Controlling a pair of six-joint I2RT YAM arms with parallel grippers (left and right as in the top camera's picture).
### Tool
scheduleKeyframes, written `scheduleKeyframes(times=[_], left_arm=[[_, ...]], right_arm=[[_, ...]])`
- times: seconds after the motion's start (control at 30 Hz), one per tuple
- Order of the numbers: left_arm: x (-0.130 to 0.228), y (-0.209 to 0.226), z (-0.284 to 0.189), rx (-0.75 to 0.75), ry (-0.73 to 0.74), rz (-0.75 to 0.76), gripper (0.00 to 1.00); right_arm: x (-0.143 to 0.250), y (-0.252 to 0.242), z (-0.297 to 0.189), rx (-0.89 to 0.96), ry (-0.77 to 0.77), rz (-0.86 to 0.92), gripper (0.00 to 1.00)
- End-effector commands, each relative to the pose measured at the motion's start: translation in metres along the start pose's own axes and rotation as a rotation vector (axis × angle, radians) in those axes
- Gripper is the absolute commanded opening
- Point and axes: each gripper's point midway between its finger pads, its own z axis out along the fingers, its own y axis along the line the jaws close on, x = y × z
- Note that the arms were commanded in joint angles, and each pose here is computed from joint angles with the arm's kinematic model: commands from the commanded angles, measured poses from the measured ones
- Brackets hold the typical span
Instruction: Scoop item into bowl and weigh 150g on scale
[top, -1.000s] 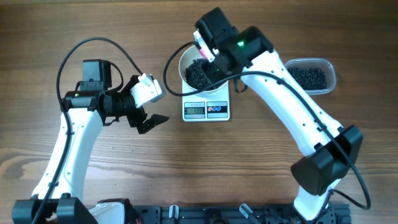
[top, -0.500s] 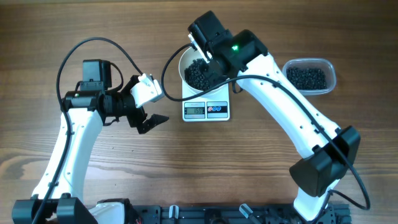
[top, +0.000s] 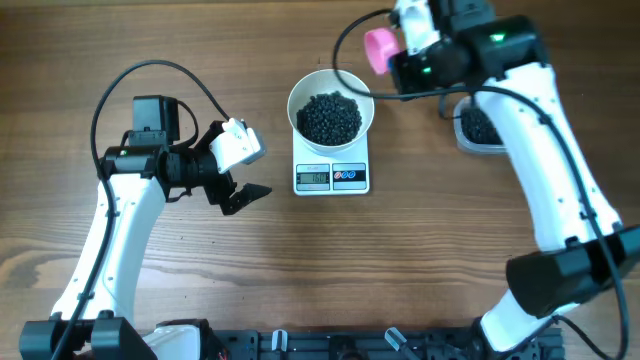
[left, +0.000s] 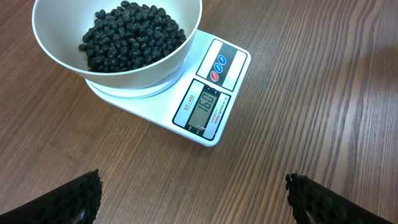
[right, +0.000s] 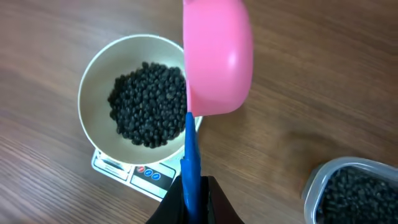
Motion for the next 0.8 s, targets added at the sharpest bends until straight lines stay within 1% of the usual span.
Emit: scheduleKeyframes(times=[0.0,0.2,0.3,0.37,0.47,0.6,0.7,0.77], left_arm=[[-0.001,0.001,-0.001,0.000,-0.004,-0.007,1.00],[-0.001,0.001,-0.001,0.000,-0.004,-0.007,1.00],[-0.001,0.001,-0.001,0.000,-0.004,-0.007,1.00],[-0.001,0.001,-0.001,0.000,-0.004,-0.007,1.00],[-0.001,0.001,-0.001,0.000,-0.004,-0.007,1.00],[-0.001,0.001,-0.001,0.000,-0.004,-0.007,1.00],[-0.001,0.001,-0.001,0.000,-0.004,-0.007,1.00],[-0.001,0.001,-0.001,0.000,-0.004,-0.007,1.00]], right_arm=[[-0.011,0.008,-0.019,-0.096,-0.061,0.009,0.04],[-0.010,0.015,-0.007,-0.142,-0.049,-0.025,0.04],[-0.009,0.015,0.001,-0.143,-0.034,-0.102,0.04],[-0.007,0.015,0.009,-0.140,-0.018,-0.119,0.04],[-0.008,0.022,0.017,-0.175,-0.011,-0.078,0.05],[-0.031,0.035,0.029,-0.189,-0.076,-0.001,0.04],[-0.031,0.037,0.040,-0.183,-0.062,0.022,0.04],[-0.029,0.034,0.046,-0.175,-0.043,0.117,0.04]])
